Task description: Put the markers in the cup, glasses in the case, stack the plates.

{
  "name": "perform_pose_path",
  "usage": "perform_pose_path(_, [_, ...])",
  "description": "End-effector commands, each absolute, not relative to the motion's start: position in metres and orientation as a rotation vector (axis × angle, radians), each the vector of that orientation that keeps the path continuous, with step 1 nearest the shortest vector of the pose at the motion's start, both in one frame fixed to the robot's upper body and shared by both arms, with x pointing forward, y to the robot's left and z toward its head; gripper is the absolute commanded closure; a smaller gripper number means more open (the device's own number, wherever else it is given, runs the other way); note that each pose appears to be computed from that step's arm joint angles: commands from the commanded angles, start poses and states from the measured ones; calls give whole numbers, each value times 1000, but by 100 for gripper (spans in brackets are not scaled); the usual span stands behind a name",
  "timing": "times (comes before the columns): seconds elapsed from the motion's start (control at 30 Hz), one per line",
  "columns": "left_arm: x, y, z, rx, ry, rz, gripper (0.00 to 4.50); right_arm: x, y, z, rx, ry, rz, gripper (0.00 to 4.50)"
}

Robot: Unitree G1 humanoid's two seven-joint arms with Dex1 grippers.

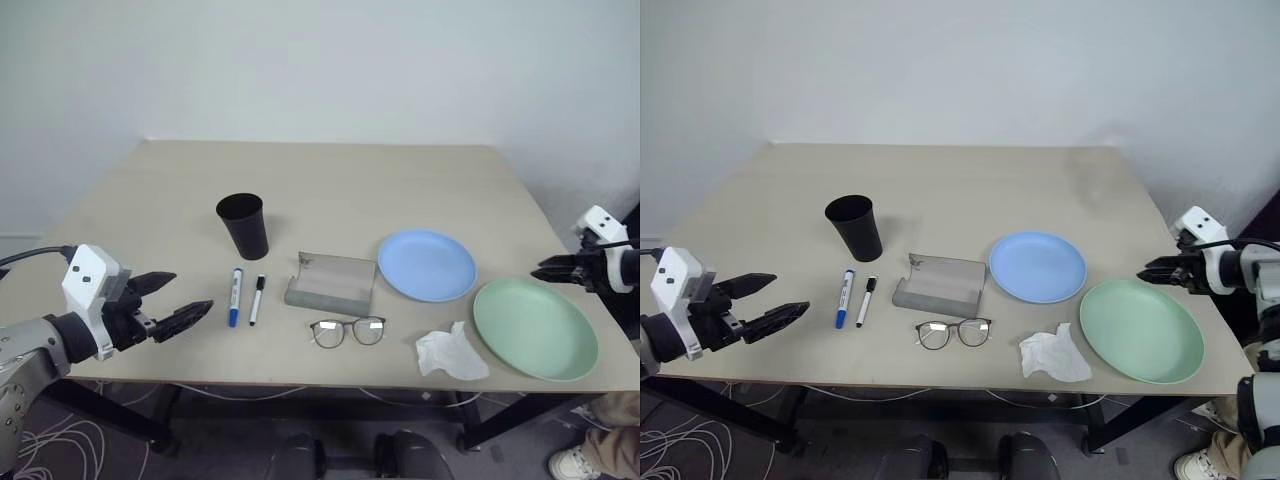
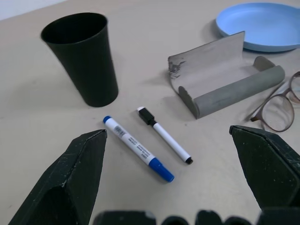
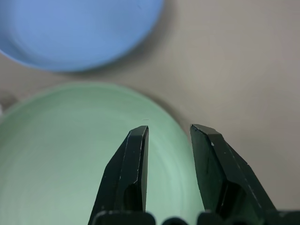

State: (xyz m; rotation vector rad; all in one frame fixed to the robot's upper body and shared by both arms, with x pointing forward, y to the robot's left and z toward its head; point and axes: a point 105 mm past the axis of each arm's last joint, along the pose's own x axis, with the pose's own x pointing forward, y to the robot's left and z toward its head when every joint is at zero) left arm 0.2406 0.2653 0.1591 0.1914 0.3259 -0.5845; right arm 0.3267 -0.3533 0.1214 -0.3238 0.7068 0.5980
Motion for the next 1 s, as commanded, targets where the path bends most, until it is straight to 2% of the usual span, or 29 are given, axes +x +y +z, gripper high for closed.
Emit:
perform_pose_path(0.03, [244, 262, 166, 206, 290, -610, 5, 321, -371, 134, -320, 665, 514, 297])
perform_pose_path(0.23, [253, 260, 166, 206, 291, -634, 5, 302, -394, 123, -311, 708, 417, 297])
perform_pose_path(0.5, [257, 257, 163, 207, 296, -657, 5, 285, -398, 105, -267, 770, 410, 297])
perform_pose_path(1.0, [254, 260, 160, 208, 307, -643, 5, 285, -384, 102, -47, 781, 414, 297])
